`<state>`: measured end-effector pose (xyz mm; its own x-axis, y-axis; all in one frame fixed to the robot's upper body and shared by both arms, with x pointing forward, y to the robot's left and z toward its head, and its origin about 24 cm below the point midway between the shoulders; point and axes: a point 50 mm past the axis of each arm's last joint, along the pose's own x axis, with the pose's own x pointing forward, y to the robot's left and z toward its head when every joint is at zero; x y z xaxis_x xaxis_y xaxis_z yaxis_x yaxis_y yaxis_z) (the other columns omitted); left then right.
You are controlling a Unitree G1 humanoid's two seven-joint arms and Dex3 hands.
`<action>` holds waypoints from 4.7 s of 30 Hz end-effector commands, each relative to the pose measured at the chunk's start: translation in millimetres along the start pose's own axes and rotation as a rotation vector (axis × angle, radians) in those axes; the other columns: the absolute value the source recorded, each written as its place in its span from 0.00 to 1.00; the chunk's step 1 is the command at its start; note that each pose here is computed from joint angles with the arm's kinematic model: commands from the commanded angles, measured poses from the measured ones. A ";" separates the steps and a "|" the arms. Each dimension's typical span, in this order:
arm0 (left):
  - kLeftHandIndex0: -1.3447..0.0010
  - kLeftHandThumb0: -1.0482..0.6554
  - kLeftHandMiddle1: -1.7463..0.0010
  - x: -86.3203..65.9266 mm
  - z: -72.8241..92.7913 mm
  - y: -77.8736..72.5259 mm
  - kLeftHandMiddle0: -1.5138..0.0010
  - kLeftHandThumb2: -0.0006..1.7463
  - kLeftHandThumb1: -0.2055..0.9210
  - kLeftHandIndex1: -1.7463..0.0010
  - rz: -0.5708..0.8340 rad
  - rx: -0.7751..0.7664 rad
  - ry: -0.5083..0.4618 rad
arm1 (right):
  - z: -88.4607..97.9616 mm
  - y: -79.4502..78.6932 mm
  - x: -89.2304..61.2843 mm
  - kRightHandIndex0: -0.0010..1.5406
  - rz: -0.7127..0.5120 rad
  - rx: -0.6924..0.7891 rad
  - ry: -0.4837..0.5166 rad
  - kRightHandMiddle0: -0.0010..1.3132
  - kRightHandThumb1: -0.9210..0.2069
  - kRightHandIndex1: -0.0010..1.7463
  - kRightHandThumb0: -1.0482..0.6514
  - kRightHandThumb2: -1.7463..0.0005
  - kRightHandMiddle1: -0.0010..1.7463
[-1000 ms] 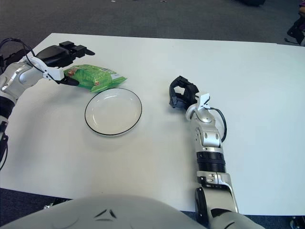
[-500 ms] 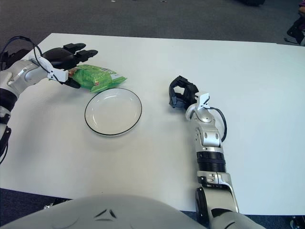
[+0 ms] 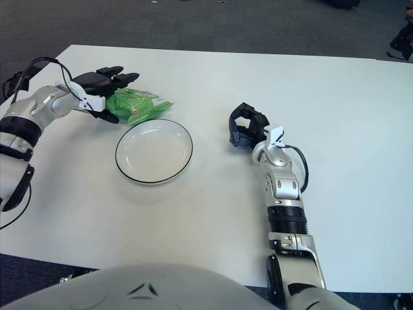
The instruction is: Put the snack into the plate.
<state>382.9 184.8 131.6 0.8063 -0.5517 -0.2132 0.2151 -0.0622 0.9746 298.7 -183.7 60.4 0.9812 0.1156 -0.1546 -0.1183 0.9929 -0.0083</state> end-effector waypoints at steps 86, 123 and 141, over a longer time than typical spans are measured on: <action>0.25 0.93 0.00 -31.3 51.9 50.7 0.51 0.87 0.31 0.00 0.697 -0.083 -0.259 | -46.4 7.9 -14.4 0.82 0.101 -0.091 0.198 0.44 0.50 1.00 0.34 0.28 1.00; 0.26 0.93 0.00 -44.3 95.4 -33.0 0.51 0.87 0.32 0.00 0.425 -0.296 -0.570 | -44.9 10.8 -14.3 0.78 0.107 -0.101 0.198 0.42 0.46 1.00 0.35 0.31 1.00; 0.40 0.86 0.00 -39.8 107.6 -59.7 0.56 0.82 0.38 0.00 0.173 -0.118 -0.641 | -45.7 10.9 -13.8 0.76 0.114 -0.109 0.197 0.42 0.46 1.00 0.35 0.31 1.00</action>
<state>283.3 120.1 115.2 0.3538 -0.8964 0.2669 0.1358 0.3315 0.9336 294.8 -175.7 60.5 0.9680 0.2115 -0.1349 -0.2256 0.9692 -0.0991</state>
